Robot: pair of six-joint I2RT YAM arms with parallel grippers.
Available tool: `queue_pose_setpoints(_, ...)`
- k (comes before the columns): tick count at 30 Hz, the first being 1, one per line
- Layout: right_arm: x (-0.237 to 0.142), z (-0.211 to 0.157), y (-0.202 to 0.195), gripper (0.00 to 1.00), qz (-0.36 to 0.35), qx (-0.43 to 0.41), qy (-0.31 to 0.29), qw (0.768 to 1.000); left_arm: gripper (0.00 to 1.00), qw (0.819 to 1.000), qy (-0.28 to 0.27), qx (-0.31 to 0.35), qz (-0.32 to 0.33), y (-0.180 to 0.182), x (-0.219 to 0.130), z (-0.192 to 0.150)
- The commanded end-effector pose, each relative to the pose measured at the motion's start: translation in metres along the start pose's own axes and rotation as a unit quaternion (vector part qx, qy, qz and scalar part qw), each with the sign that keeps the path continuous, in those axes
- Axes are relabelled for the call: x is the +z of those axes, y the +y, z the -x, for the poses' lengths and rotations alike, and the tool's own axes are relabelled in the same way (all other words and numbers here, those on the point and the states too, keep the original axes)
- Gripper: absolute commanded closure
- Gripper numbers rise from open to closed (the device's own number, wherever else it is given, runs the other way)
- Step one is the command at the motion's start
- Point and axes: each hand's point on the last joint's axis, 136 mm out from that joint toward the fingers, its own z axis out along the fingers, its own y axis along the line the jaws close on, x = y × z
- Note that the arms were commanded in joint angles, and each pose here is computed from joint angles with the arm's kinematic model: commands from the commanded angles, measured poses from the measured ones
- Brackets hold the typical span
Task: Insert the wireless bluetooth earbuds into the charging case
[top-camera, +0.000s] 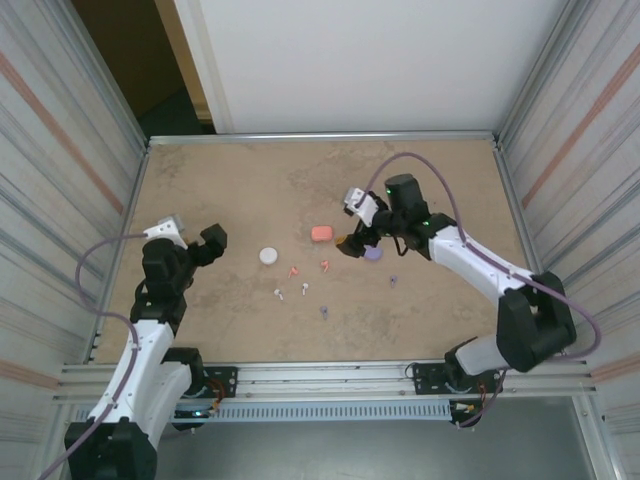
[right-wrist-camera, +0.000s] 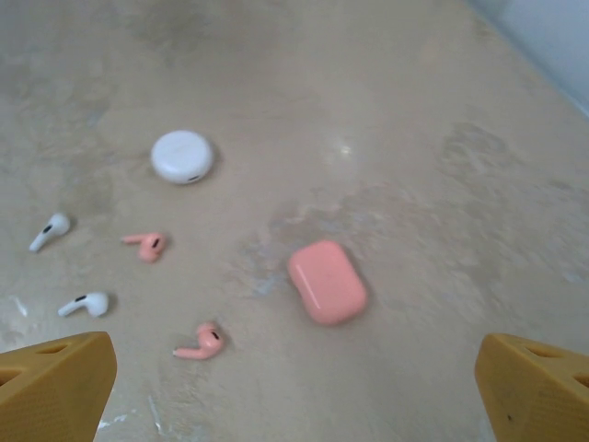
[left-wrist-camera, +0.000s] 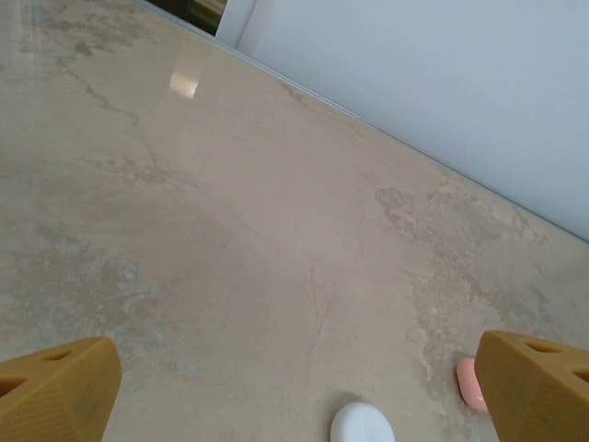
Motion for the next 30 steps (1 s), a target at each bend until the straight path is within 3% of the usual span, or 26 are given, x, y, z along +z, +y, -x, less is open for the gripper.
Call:
queue_pose_setpoints(1, 0.012, -0.003, 0.007, 0.01, 0.049, -0.06, 0.029, 0.997, 0.01, 1.0, 0.013, -0.009, 0.003, 0.002, -0.003, -0.009)
queue_pose_setpoints(22, 0.097, -0.062, -0.012, 0.03, 0.13, -0.134, 0.191, 0.964, 0.01, 1.0, 0.006, -0.008, 0.003, 0.002, -0.006, -0.007)
queue_pose_setpoints(30, 0.116, -0.07, -0.019, 0.03, 0.134, -0.139, 0.201, 0.96, 0.01, 1.0, 0.006, -0.006, 0.006, 0.003, -0.005, -0.007)
